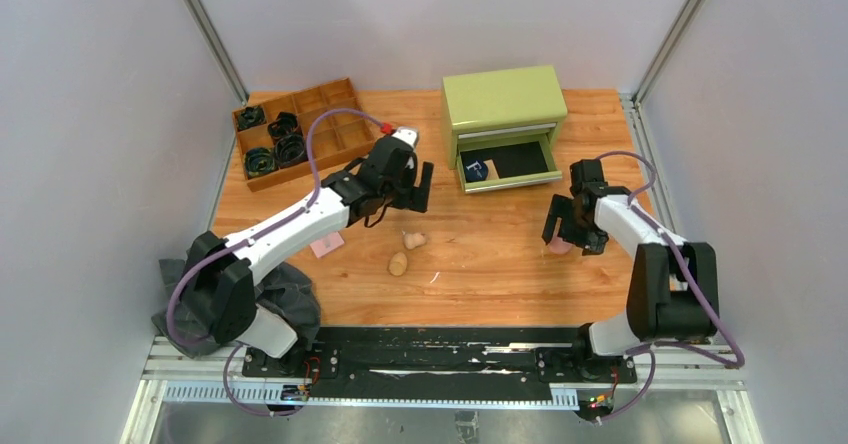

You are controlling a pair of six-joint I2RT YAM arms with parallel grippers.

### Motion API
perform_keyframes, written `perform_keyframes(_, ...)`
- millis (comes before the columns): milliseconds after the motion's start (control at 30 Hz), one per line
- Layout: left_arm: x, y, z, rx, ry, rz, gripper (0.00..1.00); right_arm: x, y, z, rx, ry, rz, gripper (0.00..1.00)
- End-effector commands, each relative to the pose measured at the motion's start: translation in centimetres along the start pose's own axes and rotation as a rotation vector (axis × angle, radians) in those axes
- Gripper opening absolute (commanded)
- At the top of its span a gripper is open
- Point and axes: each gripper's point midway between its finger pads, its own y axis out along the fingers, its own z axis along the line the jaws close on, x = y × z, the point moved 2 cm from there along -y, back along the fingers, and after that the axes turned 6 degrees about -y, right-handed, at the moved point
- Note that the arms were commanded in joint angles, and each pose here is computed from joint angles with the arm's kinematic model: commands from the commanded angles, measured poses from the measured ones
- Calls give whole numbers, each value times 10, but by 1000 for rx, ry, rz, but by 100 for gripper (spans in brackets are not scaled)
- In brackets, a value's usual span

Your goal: Organize the makeup

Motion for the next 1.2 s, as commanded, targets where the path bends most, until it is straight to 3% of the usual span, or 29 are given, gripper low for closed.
perform_keyframes(0,1,-14,23,20,-89,-46,96,17,15,6,35,-15,-6,84)
perform_keyframes(100,-4,-14,32,48,-95,-37,96,23,25,11,57,-17,5,80)
perform_keyframes(300,-4,-12,32,46,-94,-31,96,24,22,18,101,-12,1,52)
perform_keyframes(433,-5,-6,35,64,-85,-25,96,32,1,21,133,1,-57,41)
perform_keyframes(600,-10,-1,37,76,-87,-2,96,53,-33,30,201,18,-148,38)
perform_keyframes(800,-5,-7,43,96,-92,-25,97,114,-71,41,244,62,-342,40)
perform_keyframes(1167,-8,-20,68,157,-114,-33,97,200,-40,75,274,64,-351,43)
